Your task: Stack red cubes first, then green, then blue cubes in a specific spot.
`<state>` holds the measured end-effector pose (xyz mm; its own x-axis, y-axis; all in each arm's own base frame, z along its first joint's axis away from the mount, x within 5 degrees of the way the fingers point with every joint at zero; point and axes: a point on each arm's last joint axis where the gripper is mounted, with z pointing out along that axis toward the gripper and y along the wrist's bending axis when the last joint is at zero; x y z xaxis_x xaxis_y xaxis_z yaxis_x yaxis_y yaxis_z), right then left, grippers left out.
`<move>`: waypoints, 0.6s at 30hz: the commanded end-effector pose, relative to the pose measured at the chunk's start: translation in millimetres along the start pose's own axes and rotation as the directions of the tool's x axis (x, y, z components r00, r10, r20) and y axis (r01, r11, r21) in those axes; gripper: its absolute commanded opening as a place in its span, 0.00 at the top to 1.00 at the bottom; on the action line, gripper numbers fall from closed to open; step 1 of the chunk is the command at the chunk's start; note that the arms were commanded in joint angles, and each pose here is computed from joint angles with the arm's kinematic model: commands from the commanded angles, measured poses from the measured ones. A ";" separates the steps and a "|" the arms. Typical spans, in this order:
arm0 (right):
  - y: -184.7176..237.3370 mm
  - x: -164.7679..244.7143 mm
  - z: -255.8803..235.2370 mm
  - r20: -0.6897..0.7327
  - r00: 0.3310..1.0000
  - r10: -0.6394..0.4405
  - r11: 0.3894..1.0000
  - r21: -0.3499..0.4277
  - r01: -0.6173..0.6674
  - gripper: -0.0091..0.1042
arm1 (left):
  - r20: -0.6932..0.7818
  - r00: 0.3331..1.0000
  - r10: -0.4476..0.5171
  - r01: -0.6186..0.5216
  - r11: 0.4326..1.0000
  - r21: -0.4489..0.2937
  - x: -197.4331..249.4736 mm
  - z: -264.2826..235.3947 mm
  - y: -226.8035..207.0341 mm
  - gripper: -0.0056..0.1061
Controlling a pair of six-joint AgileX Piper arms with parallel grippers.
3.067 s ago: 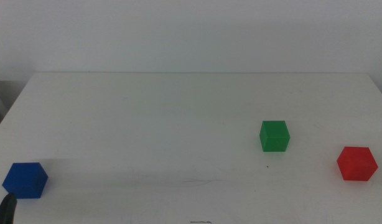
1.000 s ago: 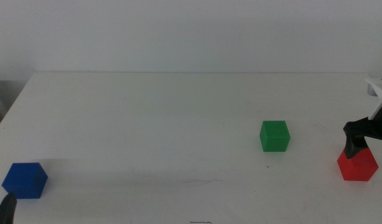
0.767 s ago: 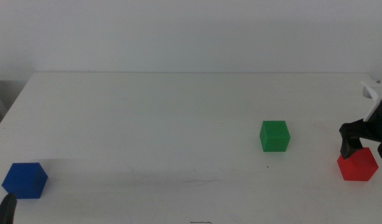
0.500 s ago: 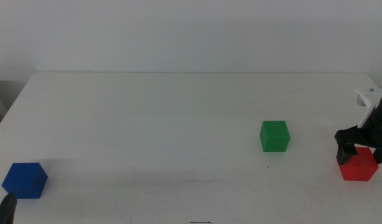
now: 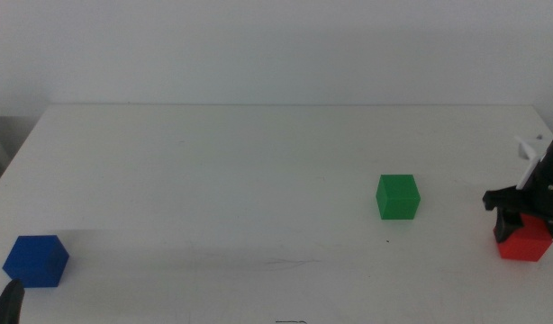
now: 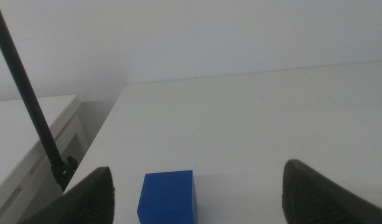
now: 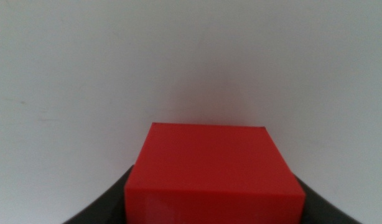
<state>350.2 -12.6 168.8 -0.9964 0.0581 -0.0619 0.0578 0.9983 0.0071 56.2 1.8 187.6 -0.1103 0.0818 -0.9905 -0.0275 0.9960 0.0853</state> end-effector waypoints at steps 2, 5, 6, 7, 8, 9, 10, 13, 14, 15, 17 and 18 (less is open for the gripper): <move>5.0 3.8 -50.3 0.115 0.989 0.088 0.996 -0.003 -0.089 0.93 | 0.108 0.994 -0.023 0.024 1.000 -0.007 -9.8 -2.3 0.9 0.14; 21.2 10.0 -75.4 0.140 0.983 0.121 0.993 -0.003 -0.122 0.93 | 0.108 0.994 -0.023 0.024 1.000 -0.007 -9.8 -2.3 0.9 0.14; 29.5 11.4 -82.8 0.145 0.984 0.104 0.994 0.008 -0.106 0.93 | 0.108 0.994 -0.023 0.024 1.000 -0.007 -9.8 -2.3 0.9 0.14; 39.1 11.4 -88.6 0.152 0.985 0.080 0.996 0.021 -0.084 0.93 | 0.108 0.994 -0.023 0.024 1.000 -0.007 -9.8 -2.3 0.9 0.14; 50.1 11.8 -94.6 0.153 0.986 0.061 0.997 0.034 -0.067 0.93 | 0.108 0.994 -0.023 0.024 1.000 -0.007 -9.8 -2.3 0.9 0.14; 61.9 12.4 -99.9 0.155 0.987 0.051 0.997 0.043 -0.058 0.93 | 0.108 0.994 -0.023 0.024 1.000 -0.007 -9.8 -2.3 0.9 0.14; 72.2 13.2 -104.0 0.163 0.986 0.045 0.998 0.044 -0.053 0.93 | 0.108 0.994 -0.023 0.024 1.000 -0.007 -9.8 -2.3 0.9 0.14; 109.7 16.4 -117.2 0.214 0.975 0.058 0.998 0.012 -0.062 0.93 | 0.108 0.994 -0.023 0.024 1.000 -0.007 -9.8 -2.3 0.9 0.14; 123.1 17.9 -120.1 0.224 0.973 0.057 0.998 -0.002 -0.058 0.93 | 0.108 0.994 -0.023 0.024 1.000 -0.007 -9.8 -2.3 0.9 0.14; 136.2 19.3 -122.3 0.230 0.972 0.052 0.999 -0.015 -0.050 0.93 | 0.108 0.994 -0.023 0.024 1.000 -0.007 -9.8 -2.3 0.9 0.14; 161.7 22.8 -125.2 0.238 0.971 0.029 0.999 -0.033 -0.022 0.93 | 0.108 0.994 -0.023 0.024 1.000 -0.007 -9.8 -2.3 0.9 0.14; 173.9 24.3 -124.9 0.234 0.972 0.018 0.999 -0.037 -0.009 0.93 | 0.108 0.994 -0.023 0.024 1.000 -0.007 -9.8 -2.3 0.9 0.14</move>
<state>332.8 145.3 269.6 -0.9711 0.0799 -0.2250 0.0773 0.9968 0.0204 56.1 1.8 187.7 -0.1095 0.0818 -0.9906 -0.0276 0.9960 0.0853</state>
